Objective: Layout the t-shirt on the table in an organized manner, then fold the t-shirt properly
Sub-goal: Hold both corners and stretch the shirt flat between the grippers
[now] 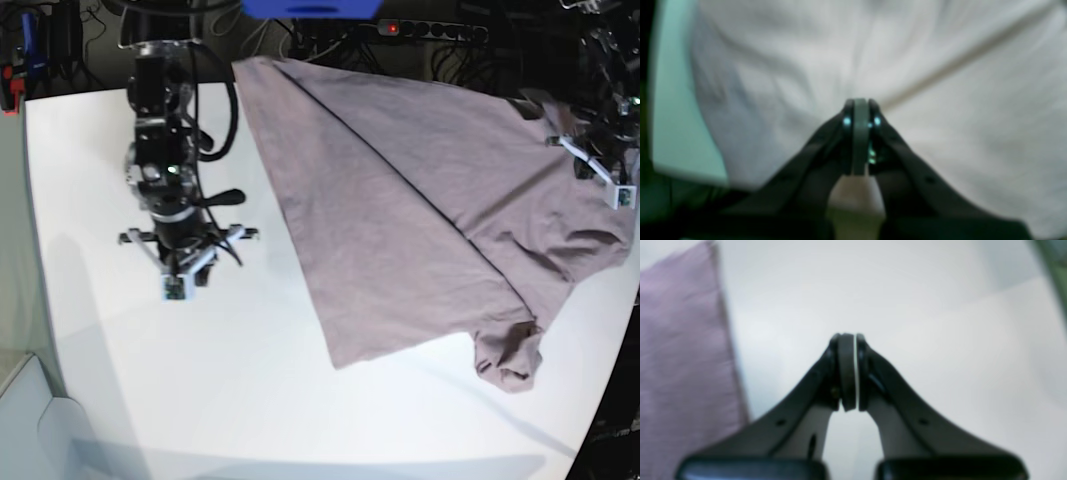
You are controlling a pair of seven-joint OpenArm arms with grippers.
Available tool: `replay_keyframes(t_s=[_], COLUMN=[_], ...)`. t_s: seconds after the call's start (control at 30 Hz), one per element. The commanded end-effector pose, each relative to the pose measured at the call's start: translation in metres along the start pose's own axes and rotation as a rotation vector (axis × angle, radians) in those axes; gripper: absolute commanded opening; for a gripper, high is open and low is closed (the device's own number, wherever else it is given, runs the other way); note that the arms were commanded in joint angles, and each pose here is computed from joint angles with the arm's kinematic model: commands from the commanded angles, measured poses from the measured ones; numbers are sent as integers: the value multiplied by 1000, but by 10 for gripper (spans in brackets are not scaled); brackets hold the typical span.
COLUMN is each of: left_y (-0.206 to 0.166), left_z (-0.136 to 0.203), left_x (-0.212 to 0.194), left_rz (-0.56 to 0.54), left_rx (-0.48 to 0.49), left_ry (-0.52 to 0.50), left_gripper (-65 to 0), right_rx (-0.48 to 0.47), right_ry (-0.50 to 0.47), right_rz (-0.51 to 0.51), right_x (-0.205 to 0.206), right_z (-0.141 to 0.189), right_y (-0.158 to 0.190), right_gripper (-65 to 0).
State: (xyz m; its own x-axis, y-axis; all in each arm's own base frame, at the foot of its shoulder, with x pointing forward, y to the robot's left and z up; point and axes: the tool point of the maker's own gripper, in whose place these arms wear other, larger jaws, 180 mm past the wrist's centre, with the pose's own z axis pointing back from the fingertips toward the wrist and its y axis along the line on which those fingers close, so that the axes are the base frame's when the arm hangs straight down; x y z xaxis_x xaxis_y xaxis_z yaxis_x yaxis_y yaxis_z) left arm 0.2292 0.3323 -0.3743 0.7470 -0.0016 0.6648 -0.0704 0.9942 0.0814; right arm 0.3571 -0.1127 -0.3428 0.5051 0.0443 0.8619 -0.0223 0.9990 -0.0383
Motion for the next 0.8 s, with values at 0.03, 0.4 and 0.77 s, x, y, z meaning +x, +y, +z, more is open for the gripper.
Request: replay_keyframes(t_s=[0.03, 0.4, 0.77], left_y=[-12, -25, -14], left_z=[7, -16, -26], left_x=[22, -7, -35], left_rz=[-15, 103, 137], left_rx=[-19, -57, -54], left_ry=[-78, -18, 63], left_gripper=[-649, -649, -649], right_rx=[66, 261, 308], right_ry=[-41, 47, 212], right_rz=[-3, 79, 16], right_x=[17, 21, -6], right_z=[-7, -55, -104], right_y=[32, 134, 144], right_gripper=[-650, -650, -650])
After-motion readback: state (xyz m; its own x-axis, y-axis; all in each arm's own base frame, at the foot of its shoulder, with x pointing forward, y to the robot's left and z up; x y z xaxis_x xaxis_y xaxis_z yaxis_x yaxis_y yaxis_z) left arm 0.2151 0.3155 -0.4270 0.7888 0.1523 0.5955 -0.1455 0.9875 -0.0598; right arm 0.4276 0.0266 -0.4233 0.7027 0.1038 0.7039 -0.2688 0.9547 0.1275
